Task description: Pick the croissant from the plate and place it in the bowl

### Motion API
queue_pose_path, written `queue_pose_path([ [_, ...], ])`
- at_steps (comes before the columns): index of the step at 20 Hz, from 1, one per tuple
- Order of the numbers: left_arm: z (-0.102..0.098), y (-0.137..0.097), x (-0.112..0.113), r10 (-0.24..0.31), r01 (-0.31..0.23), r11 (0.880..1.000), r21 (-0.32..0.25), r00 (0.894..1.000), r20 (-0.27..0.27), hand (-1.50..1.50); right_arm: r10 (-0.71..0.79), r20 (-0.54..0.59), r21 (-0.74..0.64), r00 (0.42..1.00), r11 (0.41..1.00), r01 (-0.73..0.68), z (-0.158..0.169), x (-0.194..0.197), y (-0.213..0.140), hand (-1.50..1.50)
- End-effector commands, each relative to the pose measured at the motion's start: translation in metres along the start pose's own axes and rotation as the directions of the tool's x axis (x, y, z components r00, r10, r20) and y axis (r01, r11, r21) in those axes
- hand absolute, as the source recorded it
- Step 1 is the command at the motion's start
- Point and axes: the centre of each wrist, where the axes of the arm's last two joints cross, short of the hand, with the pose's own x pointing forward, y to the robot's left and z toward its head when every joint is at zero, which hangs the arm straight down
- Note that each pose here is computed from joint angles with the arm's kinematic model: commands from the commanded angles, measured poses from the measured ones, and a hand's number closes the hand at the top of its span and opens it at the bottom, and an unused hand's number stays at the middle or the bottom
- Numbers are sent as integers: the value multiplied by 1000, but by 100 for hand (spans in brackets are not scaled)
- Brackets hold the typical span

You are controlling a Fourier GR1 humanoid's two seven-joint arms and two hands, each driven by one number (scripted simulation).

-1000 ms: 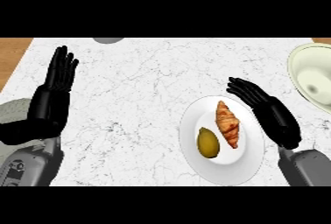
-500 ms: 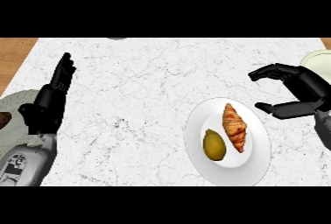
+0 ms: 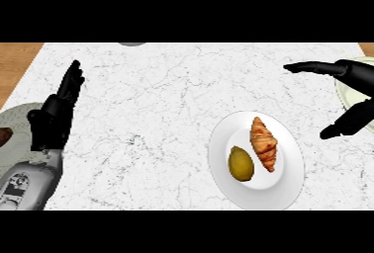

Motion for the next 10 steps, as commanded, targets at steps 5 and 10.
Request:
queue_pose_path([
  [5,1,-5,0,-2,2,1000,11,1000,-6,0,357,-51,322,933,890,-323,-64,48,-4,-150],
  [10,-4,6,-2,-23,24,999,29,999,-21,0,437,-53,465,898,807,-365,-104,49,39,-150],
])
